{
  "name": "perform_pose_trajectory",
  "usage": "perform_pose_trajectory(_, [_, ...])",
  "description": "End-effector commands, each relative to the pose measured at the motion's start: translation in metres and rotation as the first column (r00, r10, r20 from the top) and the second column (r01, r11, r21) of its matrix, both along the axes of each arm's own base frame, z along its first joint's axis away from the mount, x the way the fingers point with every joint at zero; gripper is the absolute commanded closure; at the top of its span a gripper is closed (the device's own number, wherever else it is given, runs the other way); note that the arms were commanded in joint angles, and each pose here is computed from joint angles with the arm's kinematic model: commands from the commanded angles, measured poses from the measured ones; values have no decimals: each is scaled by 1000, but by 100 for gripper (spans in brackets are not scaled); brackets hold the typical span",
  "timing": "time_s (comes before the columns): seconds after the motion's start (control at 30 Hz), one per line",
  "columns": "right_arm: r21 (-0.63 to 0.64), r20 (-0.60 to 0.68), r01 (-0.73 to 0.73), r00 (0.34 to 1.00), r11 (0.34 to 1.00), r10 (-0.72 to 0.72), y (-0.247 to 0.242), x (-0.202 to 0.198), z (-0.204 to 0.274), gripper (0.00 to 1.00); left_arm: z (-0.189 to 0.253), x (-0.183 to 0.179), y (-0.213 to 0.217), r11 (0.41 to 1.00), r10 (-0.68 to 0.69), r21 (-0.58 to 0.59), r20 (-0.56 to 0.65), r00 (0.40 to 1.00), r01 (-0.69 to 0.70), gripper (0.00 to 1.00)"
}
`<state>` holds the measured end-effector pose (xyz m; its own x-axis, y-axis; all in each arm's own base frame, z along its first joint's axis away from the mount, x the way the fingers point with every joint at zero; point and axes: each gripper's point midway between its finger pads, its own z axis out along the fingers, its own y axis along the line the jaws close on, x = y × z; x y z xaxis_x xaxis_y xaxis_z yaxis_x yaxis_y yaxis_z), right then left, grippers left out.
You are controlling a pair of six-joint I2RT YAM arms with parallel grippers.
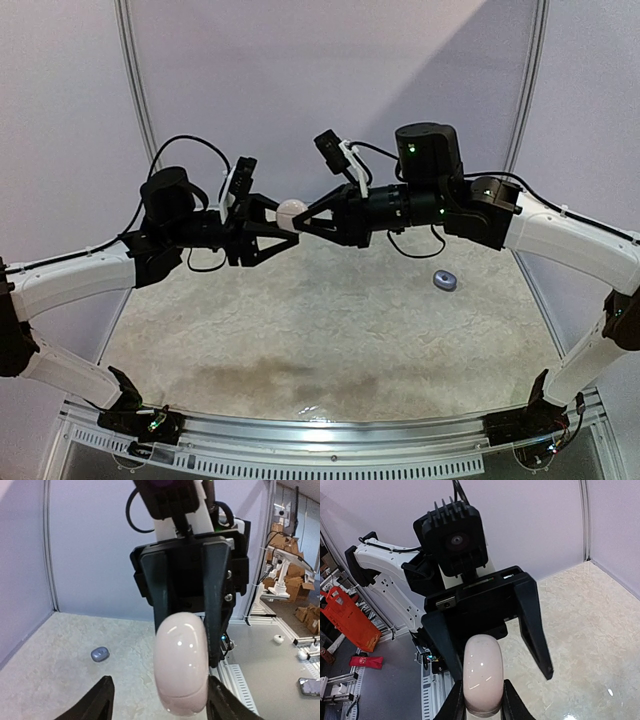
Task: Insert the wireless bluetooth earbuds into the charging case
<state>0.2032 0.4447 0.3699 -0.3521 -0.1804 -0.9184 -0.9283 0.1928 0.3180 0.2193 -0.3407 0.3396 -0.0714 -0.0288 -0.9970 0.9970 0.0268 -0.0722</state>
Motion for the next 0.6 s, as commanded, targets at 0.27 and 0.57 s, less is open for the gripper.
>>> perform_pose_trajectory(0.27, [-147, -389, 245, 877, 958, -284, -72, 56, -96, 100, -33, 35, 11, 963, 227, 136, 59, 972, -233, 1])
perform_pose_trajectory(0.57, [-414, -725, 254, 488, 874, -486, -140, 70, -268, 100, -42, 39, 17, 946, 263, 170, 89, 961, -275, 1])
